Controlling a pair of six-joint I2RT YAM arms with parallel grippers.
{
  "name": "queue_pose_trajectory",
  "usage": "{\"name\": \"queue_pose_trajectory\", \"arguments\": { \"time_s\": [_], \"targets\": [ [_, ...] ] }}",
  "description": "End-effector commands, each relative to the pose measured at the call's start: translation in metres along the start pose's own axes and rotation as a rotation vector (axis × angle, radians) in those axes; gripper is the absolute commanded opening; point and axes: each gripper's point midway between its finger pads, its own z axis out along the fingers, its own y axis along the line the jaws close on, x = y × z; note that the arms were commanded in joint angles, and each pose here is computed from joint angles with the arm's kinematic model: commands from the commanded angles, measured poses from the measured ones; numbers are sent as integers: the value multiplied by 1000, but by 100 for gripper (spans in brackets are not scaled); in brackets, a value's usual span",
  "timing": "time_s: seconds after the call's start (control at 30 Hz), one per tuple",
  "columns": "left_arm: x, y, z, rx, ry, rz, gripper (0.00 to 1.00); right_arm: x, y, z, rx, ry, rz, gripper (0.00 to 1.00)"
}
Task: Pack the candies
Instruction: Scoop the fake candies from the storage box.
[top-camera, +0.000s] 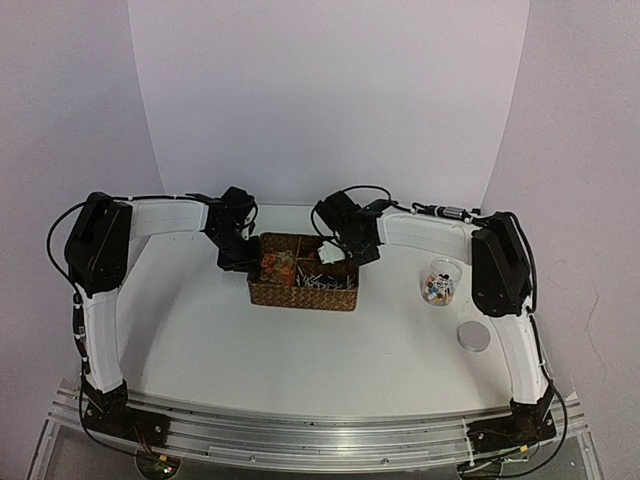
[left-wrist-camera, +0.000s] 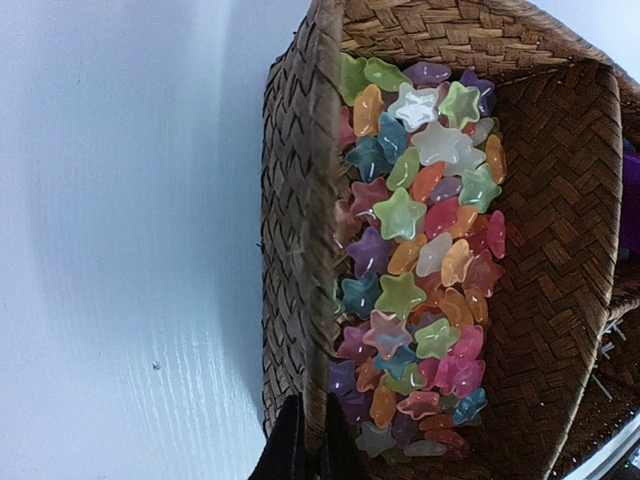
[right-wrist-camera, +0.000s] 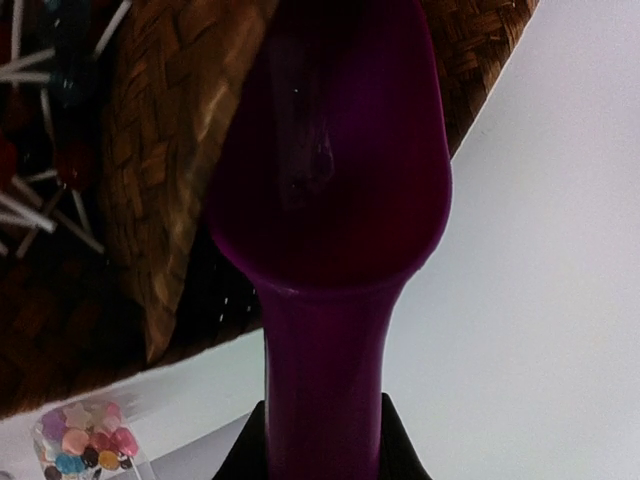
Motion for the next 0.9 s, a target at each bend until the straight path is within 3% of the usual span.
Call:
{"name": "queue_pose_trajectory", "arguments": {
  "time_s": [0.0, 0.17, 0.33, 0.47, 0.87],
  "targets": [
    [3, -1, -2, -5, 26, -18, 0, -56, 12, 0, -118, -266, 85, 0],
    [3, 2, -2, -9, 24, -26, 0, -54, 2, -6, -212, -414, 356, 0],
    [4, 4, 0, -11, 32, -32, 0, -29, 13, -4, -261, -390, 447, 0],
    [5, 6, 2, -11, 39, -40, 0, -13, 3, -13, -285, -438, 562, 0],
    [6, 5, 2, -9, 38, -43, 0, 14, 6, -19, -421, -523, 700, 0]
  ]
}}
